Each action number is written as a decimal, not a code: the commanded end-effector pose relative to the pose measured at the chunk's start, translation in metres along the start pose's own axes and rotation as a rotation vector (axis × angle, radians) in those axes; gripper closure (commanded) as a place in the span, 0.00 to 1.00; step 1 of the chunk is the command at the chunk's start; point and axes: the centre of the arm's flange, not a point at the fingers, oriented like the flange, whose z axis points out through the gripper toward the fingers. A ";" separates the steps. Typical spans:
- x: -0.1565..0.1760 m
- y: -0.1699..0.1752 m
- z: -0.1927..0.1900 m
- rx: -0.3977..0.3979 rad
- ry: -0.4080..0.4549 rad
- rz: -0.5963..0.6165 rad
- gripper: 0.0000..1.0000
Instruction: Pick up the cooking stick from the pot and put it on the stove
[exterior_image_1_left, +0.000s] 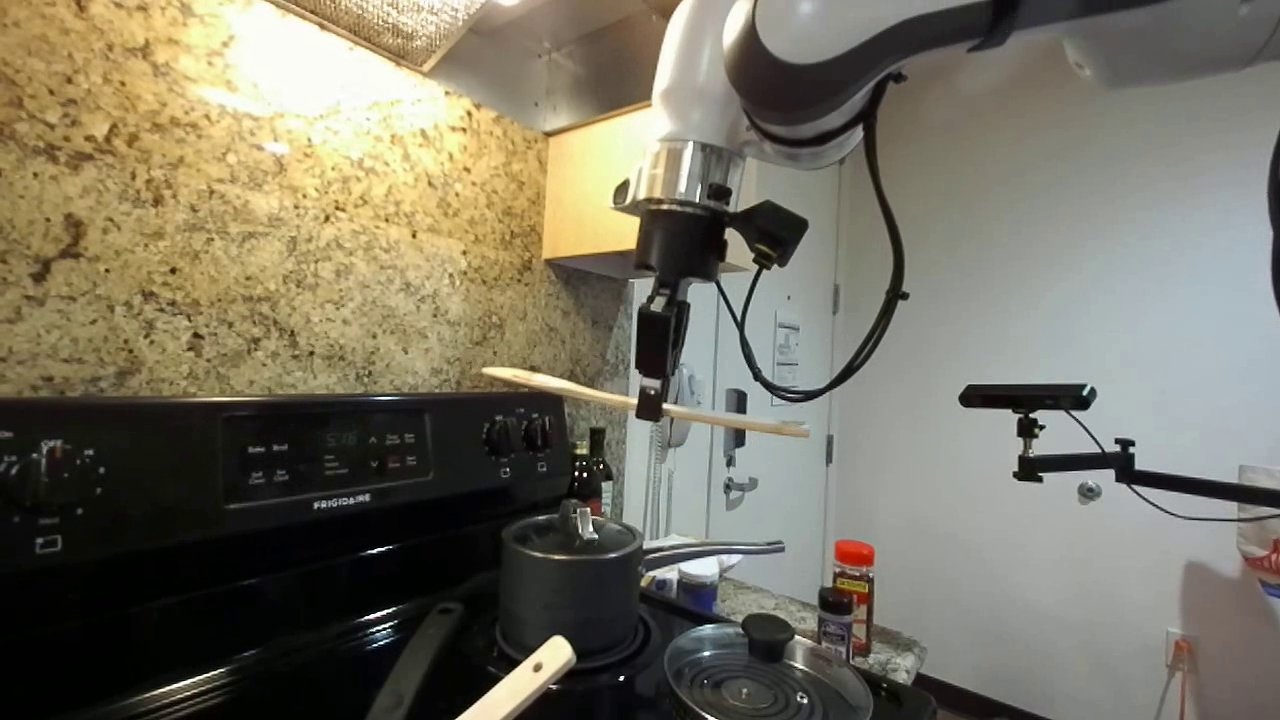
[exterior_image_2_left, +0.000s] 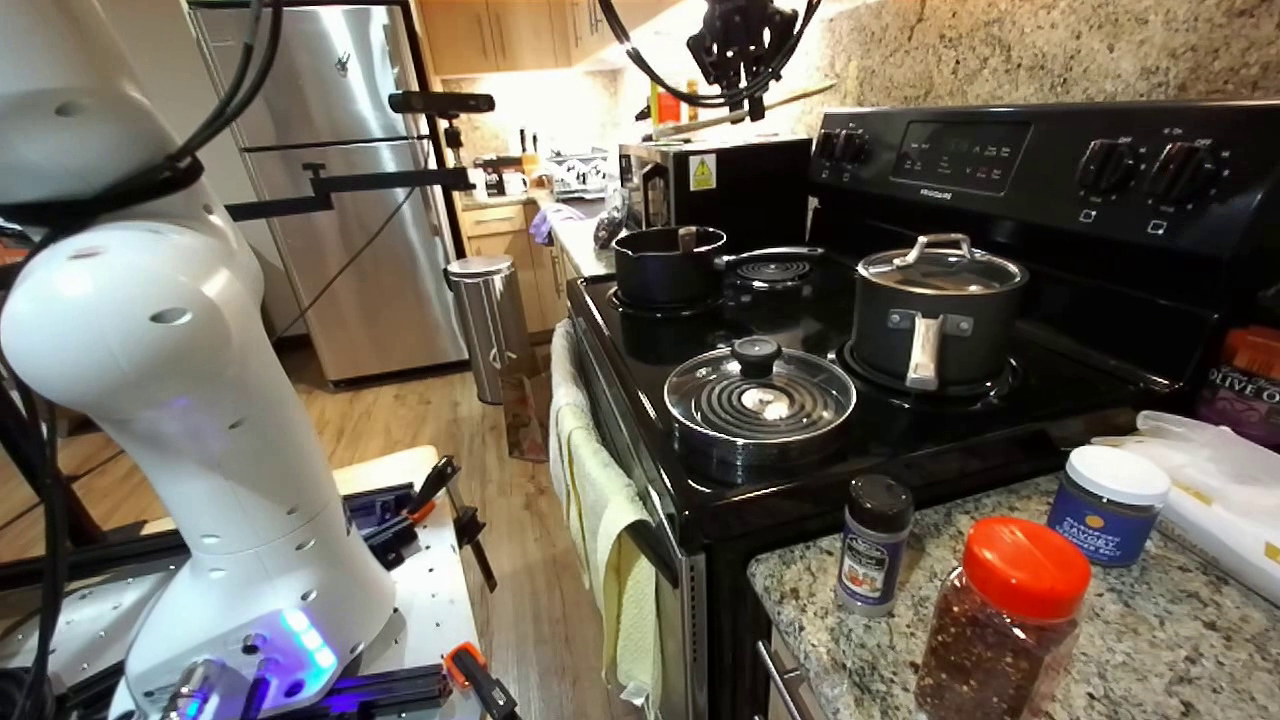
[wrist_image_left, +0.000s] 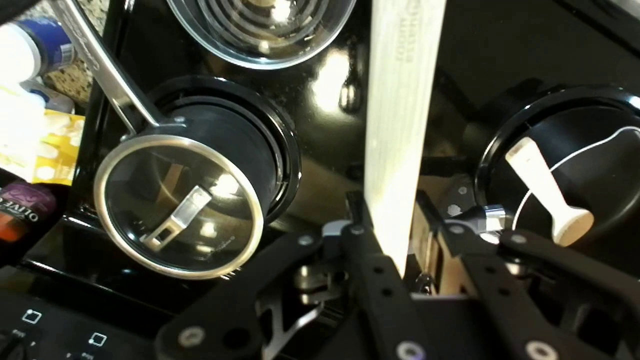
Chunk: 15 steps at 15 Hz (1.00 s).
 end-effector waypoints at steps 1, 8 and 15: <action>-0.036 0.026 0.003 -0.027 0.012 0.052 0.89; -0.054 0.005 0.049 -0.011 0.036 0.132 0.88; -0.058 -0.038 0.116 -0.040 0.070 0.258 0.88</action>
